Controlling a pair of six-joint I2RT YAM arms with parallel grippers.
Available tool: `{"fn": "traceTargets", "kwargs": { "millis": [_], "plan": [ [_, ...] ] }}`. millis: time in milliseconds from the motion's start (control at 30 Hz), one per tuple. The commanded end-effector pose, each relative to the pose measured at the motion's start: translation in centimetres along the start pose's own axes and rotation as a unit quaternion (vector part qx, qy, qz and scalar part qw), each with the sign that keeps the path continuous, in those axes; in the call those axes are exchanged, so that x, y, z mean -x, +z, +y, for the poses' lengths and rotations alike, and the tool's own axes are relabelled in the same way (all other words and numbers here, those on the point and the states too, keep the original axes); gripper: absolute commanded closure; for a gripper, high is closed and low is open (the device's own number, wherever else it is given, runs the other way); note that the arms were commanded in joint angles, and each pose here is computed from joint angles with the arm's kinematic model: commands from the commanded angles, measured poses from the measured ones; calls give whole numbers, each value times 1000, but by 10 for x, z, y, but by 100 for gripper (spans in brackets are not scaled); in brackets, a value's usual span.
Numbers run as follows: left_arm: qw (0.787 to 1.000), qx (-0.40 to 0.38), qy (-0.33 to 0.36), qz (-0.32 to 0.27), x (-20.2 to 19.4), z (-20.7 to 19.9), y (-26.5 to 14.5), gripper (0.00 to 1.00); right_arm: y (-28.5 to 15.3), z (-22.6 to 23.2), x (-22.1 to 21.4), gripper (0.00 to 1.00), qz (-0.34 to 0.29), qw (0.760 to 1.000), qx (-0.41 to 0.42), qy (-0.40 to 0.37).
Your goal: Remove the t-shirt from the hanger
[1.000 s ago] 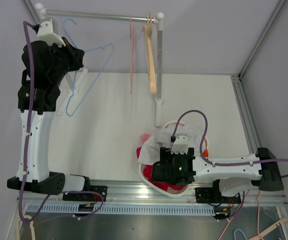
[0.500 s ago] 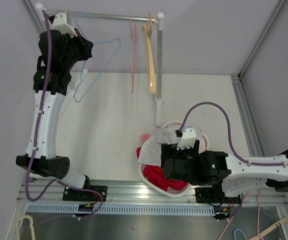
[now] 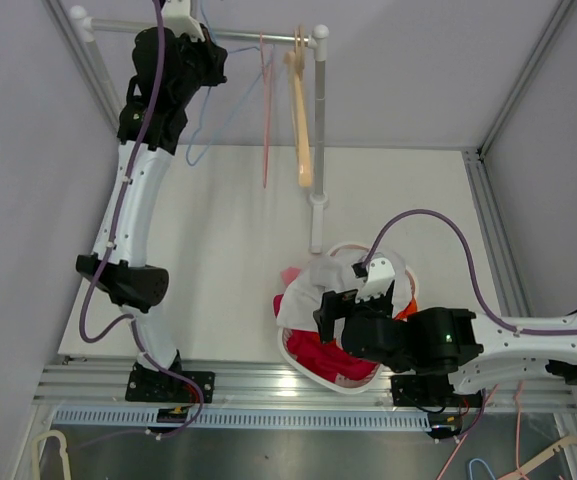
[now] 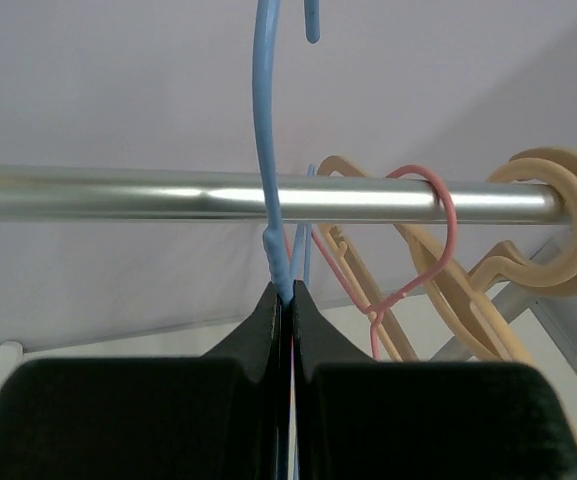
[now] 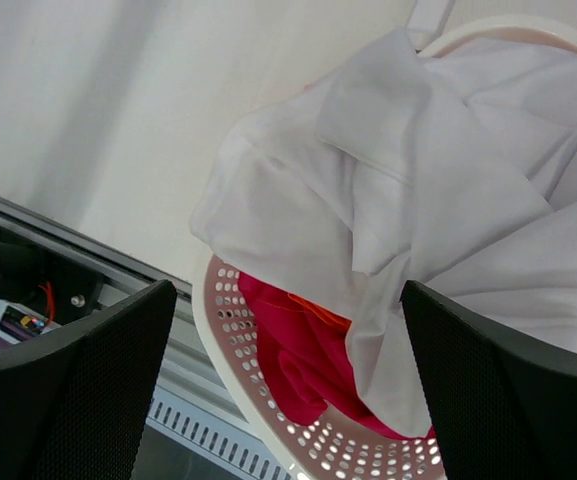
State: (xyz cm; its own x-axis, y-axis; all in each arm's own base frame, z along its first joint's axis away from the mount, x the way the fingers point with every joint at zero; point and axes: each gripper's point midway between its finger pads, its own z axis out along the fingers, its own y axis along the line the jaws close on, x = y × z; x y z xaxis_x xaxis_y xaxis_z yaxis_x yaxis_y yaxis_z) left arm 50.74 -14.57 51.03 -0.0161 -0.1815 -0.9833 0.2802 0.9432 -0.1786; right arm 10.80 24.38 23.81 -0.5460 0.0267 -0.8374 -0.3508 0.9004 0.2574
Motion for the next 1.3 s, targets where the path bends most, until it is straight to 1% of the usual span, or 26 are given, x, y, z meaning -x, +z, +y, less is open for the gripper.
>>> {"fn": "traceTargets", "kwargs": {
  "millis": [0, 67, 167, 367, 400, 433, 533, 567, 600, 633, 667, 733, 767, 800, 833, 867, 933, 967, 1000, 1033, 1067, 1100, 1133, 1167, 1233, 1267],
  "plan": [
    [1000, 15, 13, -12, 2, 2, 9, 99, -6, 9, 19, 1, -33, 999, 30, 16],
    [1000, 15, 16, 3, -13, 1, 16, 99, -7, 7, 20, 1, -37, 999, 31, 19],
    [1000, 12, 26, 14, -25, -2, 22, 99, -8, 1, 25, 0, -50, 998, 27, 21],
    [999, 20, 47, 18, -34, -4, 23, 99, -9, 2, 36, 1, -78, 996, 31, 21],
    [997, 49, 51, 19, -36, 4, 23, 99, -9, 2, 38, 0, -80, 996, 31, 21],
    [996, 58, 61, 15, -35, 3, 23, 99, -9, 5, 39, 1, -83, 996, 33, 23],
    [995, 64, 74, 23, -50, 3, 26, 99, -9, 5, 41, 1, -86, 995, 34, 27],
    [996, 55, 72, 25, -54, 0, 29, 91, -9, 5, 41, 1, -86, 995, 35, 29],
    [996, 39, 69, 33, -62, -6, 33, 88, -9, 4, 40, 0, -84, 995, 36, 32],
    [996, 33, 69, 37, -65, -8, 34, 92, -10, 4, 40, 1, -82, 995, 38, 35],
    [996, 28, 70, 45, -72, -9, 36, 99, -10, 5, 38, 1, -78, 995, 42, 38],
    [996, 30, 67, 56, -80, -7, 38, 99, -11, 3, 36, 1, -74, 996, 43, 41],
    [995, 36, 65, 60, -82, -5, 38, 94, -12, 4, 34, 1, -71, 996, 46, 42],
    [996, 43, 58, 61, -82, -3, 37, 82, -11, 2, 32, 0, -70, 996, 45, 43],
    [995, 54, 56, 62, -83, 0, 35, 55, -11, 1, 31, 0, -69, 996, 46, 44],
    [995, 56, 54, 65, -83, 1, 33, 52, -11, 1, 30, 0, -68, 996, 47, 45],
    [995, 69, 52, 57, -73, 4, 25, 36, -11, -1, 30, 0, -71, 996, 45, 42],
    [994, 78, 49, 58, -73, 7, 21, 27, -11, -2, 31, 1, -74, 995, 44, 42],
    [994, 85, 44, 52, -68, 9, 17, 20, -11, -4, 33, 1, -78, 995, 39, 38],
    [995, 87, 41, 36, -52, 8, 6, 9, -12, -5, 35, 1, -82, 995, 38, 33],
    [994, 91, 38, 40, -56, 10, 3, 4, -13, -6, 38, 1, -87, 995, 38, 34],
    [995, 92, 34, 32, -47, 9, -4, 1, -13, -8, 41, 0, -93, 995, 34, 33],
    [995, 95, 31, 30, -46, 10, -11, 1, -15, -9, 44, 1, -97, 994, 34, 28],
    [995, 97, 24, 7, -24, 9, -28, 1, -16, -10, 47, 0, -101, 994, 34, 27],
    [995, 101, 14, 7, -24, 10, -42, 0, -19, -11, 55, 1, -113, 993, 35, 27],
    [995, 98, 5, -17, -2, 8, -65, 0, -22, -12, 60, 1, -118, 992, 37, 23]
  ]
}}
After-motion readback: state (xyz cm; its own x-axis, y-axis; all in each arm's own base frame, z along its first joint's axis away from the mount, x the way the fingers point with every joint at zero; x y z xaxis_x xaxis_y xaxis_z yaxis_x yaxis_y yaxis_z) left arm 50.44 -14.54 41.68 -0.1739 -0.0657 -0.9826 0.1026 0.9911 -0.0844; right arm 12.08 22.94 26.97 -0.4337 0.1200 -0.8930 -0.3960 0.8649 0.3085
